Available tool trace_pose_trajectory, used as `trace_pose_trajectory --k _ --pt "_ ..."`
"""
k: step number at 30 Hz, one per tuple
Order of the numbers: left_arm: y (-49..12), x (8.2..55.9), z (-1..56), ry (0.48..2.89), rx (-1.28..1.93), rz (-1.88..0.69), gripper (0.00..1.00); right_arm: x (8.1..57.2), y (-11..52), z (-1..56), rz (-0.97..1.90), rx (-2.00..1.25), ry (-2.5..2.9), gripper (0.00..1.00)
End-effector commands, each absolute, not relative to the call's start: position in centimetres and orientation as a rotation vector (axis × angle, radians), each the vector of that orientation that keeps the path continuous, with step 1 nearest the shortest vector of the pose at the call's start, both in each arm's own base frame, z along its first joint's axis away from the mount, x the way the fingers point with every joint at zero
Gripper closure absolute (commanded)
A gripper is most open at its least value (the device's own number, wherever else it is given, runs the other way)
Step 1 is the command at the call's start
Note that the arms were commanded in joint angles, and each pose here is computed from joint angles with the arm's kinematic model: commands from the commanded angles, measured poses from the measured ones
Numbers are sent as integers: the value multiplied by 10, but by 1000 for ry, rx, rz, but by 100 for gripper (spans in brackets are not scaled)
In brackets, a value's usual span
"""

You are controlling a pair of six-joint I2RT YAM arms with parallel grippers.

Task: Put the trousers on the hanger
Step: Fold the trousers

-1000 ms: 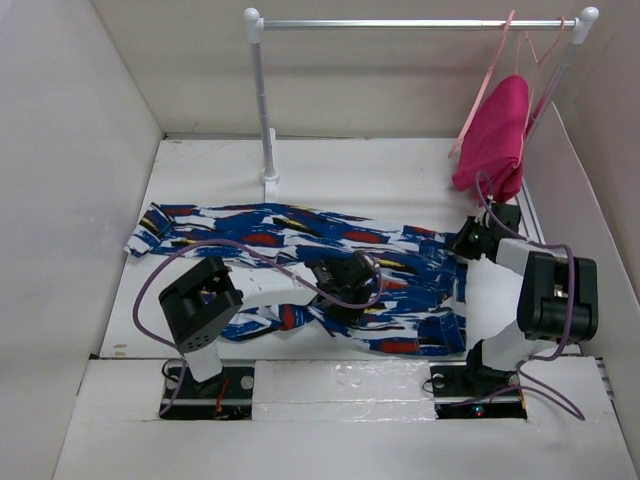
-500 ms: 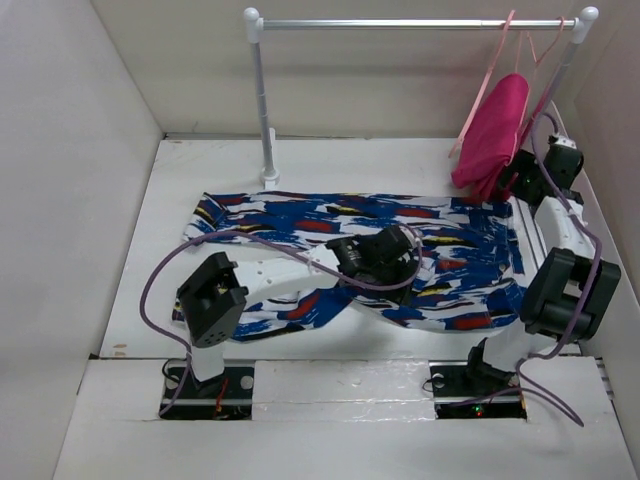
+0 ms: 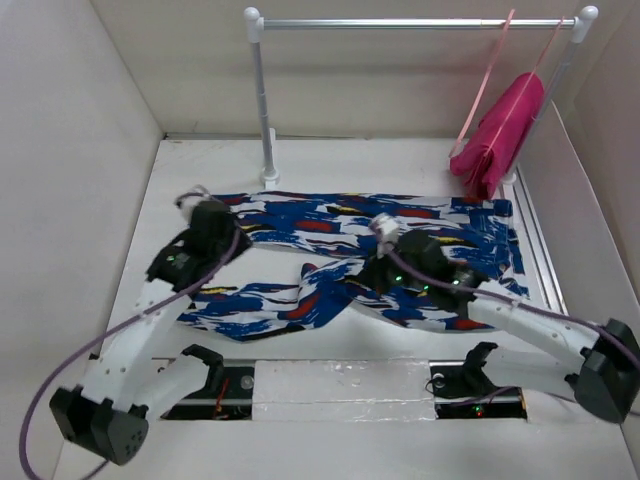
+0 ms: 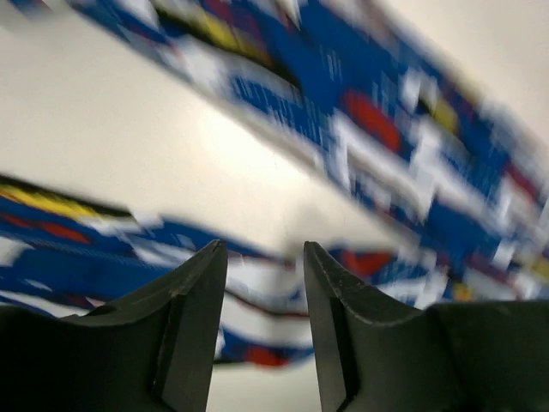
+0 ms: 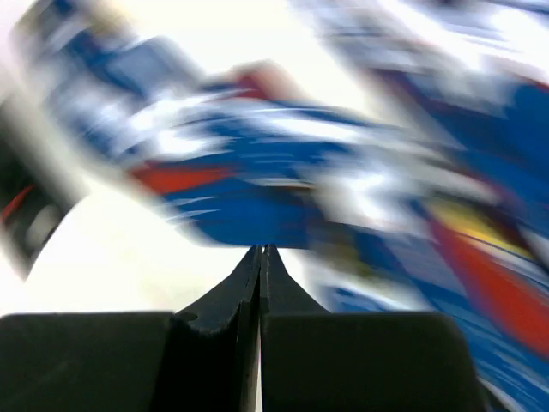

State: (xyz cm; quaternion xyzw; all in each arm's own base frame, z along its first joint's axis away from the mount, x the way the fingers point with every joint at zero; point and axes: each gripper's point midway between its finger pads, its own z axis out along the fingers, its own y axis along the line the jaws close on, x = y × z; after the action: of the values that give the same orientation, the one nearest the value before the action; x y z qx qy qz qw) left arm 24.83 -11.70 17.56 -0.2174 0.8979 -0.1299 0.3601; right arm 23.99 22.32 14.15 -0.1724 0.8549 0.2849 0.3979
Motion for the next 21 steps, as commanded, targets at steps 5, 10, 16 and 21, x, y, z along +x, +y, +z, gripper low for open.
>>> trace_pose_trajectory --k 5,10,16,21 --pt "-10 284 297 1964 -727 -146 86 165 402 143 932 -1059 2044 49" --pt "3 280 386 1754 -708 -171 90 192 512 140 1001 -1219 1976 37" --pt "-10 278 393 1736 -661 -265 88 212 578 102 1051 -1265 2034 36" --pt "-25 280 373 1797 -613 -327 86 221 610 50 1116 -1243 2138 32"
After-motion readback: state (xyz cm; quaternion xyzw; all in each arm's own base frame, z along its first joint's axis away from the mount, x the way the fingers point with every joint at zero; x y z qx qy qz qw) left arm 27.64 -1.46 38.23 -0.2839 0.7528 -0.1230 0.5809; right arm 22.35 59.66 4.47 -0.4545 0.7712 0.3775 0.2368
